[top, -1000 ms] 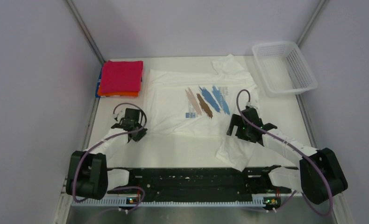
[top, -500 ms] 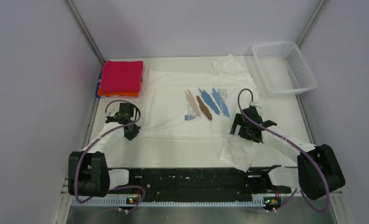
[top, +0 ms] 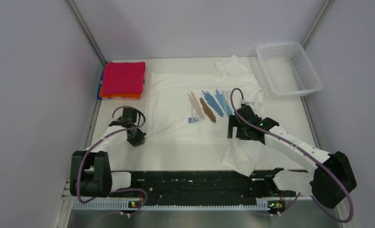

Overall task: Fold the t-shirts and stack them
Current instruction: Grab the side of the flattened tshirt closest away from the robot with both arms

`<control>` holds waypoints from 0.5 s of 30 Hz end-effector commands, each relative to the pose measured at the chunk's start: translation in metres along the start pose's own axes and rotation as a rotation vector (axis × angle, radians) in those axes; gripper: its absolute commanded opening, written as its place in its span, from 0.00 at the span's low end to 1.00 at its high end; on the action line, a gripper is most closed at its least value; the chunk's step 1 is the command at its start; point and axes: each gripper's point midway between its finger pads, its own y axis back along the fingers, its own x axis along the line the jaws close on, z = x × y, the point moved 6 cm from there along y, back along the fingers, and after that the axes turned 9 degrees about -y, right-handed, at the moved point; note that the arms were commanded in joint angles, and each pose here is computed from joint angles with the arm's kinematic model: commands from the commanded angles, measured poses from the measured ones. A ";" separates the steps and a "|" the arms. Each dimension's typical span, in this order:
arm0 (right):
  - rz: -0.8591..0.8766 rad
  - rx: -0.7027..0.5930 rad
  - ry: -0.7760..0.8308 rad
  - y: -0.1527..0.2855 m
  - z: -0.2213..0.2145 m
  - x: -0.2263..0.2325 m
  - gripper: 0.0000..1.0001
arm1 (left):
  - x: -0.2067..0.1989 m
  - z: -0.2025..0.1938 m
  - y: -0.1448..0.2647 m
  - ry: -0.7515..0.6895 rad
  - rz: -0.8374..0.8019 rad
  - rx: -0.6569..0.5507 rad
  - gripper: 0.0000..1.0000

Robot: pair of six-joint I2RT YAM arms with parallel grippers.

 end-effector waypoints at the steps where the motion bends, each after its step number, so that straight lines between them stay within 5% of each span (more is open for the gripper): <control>1: -0.099 0.060 -0.005 0.032 -0.024 -0.018 0.98 | -0.001 -0.001 -0.002 0.010 -0.031 -0.011 0.00; 8: -0.039 0.284 0.034 0.044 -0.102 -0.022 0.80 | 0.002 -0.006 -0.004 0.001 -0.032 0.003 0.00; 15: -0.021 0.303 0.040 0.016 -0.117 -0.016 0.62 | 0.000 -0.004 -0.002 0.005 -0.040 -0.007 0.00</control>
